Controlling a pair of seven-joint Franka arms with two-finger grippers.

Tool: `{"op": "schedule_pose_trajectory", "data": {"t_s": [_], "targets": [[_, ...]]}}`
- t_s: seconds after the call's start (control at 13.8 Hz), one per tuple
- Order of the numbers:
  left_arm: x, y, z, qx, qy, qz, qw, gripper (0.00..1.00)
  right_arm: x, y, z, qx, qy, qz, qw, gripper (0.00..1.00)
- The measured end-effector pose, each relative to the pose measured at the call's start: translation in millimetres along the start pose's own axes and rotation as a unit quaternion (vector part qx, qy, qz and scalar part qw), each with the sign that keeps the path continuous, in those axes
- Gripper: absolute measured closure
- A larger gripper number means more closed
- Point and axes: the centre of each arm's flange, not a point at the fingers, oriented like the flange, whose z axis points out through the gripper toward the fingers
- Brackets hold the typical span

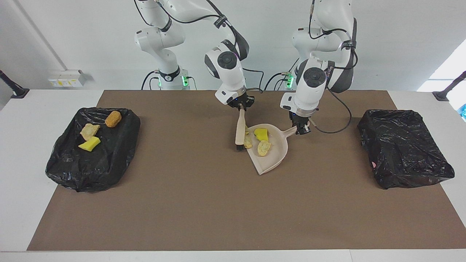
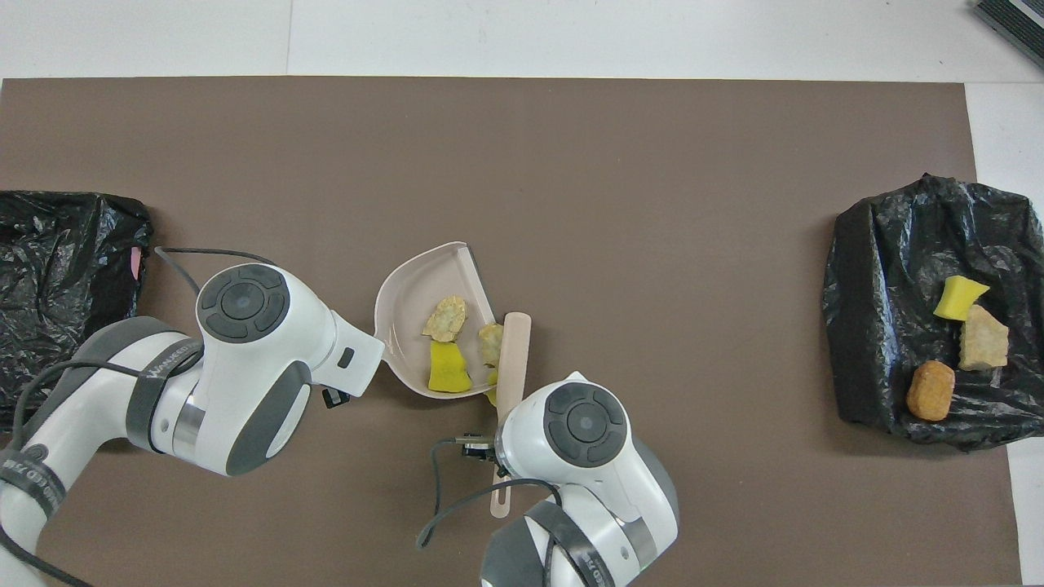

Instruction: Sweep and dump trash in bin

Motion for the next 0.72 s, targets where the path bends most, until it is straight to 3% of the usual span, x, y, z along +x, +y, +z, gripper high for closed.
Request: {"op": "schedule_pose_trajectory", "data": {"t_s": [0.36,0.72], "targets": [[0.0,0.1,0.2,0.0,0.0,0.0,1.0,0.68,3.0,-42.8,-27.2,0.045,-0.006,-0.006,0.999,0.74],[-0.1,-0.2,-0.4,0.0,0.001,-0.001,1.0,0.68,9.7,-22.7,-76.0,0.024,-0.025,-0.004,0.999,0.74]]}}
